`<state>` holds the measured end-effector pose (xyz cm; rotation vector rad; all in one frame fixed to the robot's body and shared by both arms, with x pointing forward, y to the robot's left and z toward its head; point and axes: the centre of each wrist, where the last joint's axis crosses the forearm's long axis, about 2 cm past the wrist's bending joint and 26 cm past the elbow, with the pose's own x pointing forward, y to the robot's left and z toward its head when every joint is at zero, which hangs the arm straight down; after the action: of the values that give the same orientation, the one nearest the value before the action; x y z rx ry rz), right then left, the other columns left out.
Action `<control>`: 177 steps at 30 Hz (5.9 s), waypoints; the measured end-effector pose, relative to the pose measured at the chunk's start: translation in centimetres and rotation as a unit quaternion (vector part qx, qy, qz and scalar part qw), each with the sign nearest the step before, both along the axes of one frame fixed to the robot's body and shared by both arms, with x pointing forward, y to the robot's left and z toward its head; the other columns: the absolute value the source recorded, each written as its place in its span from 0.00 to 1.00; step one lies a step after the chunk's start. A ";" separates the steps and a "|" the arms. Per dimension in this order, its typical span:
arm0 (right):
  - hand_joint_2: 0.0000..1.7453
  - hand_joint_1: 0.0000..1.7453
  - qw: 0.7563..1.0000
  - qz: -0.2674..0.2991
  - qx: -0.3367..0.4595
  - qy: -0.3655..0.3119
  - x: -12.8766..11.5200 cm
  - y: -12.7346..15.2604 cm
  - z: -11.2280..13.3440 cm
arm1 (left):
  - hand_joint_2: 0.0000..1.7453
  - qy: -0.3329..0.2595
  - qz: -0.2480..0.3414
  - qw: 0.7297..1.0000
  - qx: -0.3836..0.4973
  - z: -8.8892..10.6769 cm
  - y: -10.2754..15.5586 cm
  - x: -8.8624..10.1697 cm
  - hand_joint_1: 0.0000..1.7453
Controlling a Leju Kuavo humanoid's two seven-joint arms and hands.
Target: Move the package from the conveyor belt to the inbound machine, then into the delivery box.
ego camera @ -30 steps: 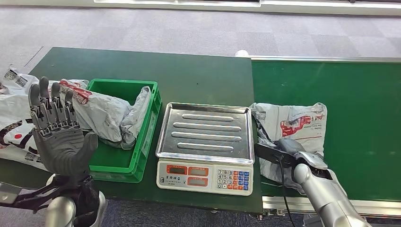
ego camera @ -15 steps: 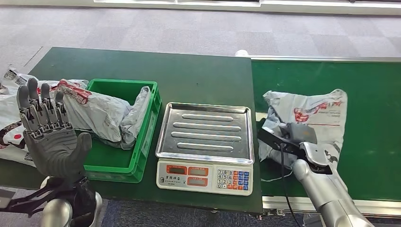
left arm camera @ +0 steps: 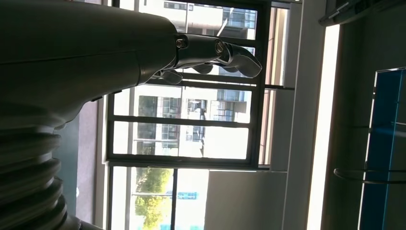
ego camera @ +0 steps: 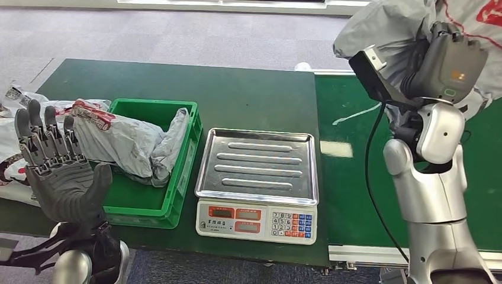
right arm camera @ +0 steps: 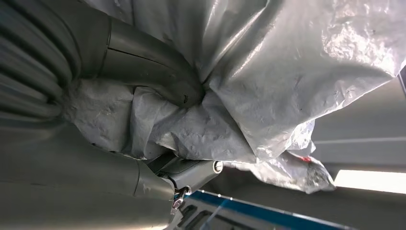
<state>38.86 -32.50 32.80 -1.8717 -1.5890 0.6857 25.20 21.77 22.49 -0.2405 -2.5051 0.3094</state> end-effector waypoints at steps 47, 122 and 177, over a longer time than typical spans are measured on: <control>1.00 0.00 0.905 0.415 0.075 0.053 2.5 23.6 -1.2 | 1.00 0.014 -0.033 0.999 -0.013 -2.1 -2.0 1.2 0.00; 1.00 0.00 0.902 0.395 0.118 -0.130 -1.8 17.5 1.8 | 1.00 0.098 0.062 0.629 0.769 -7.2 -5.4 15.7 1.00; 1.00 0.00 0.892 0.395 0.158 -0.150 -1.7 17.2 0.7 | 0.00 0.262 0.494 0.646 0.520 -7.4 5.2 13.6 0.00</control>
<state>37.19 -15.26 33.49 -1.0830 -2.5254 0.4113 38.80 26.96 15.12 1.4797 -1.5872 -0.6092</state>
